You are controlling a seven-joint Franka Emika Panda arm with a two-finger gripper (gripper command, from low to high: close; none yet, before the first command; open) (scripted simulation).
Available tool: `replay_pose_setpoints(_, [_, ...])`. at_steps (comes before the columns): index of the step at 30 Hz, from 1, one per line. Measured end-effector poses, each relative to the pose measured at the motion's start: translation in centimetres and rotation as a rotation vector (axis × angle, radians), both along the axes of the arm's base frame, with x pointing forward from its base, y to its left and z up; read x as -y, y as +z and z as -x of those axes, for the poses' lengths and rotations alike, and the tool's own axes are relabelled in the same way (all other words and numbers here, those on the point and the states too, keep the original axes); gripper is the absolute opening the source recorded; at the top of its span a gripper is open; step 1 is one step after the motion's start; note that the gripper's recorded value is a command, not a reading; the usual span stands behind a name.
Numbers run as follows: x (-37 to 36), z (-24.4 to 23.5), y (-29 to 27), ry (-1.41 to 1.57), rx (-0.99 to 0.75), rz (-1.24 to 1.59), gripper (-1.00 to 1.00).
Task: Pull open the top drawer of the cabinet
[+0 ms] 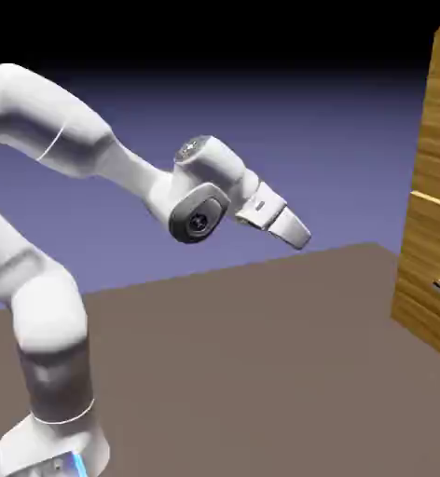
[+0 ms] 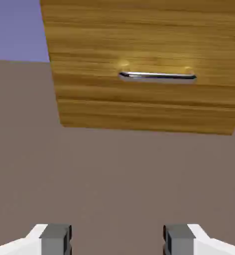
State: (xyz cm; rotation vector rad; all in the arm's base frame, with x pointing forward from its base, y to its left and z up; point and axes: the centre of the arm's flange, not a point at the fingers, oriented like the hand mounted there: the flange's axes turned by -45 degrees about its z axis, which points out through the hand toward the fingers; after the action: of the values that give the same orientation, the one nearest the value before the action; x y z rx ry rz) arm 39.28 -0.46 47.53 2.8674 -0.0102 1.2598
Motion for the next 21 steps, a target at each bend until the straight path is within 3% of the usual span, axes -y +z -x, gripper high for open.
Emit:
replay_pose_setpoints(11, [5.6, 0.0, 14.9, -0.375, 0.303, -0.243, 0.0])
replay_pose_setpoints(21, [5.2, 1.3, 25.6, -0.546, 0.568, -0.454, 0.0])
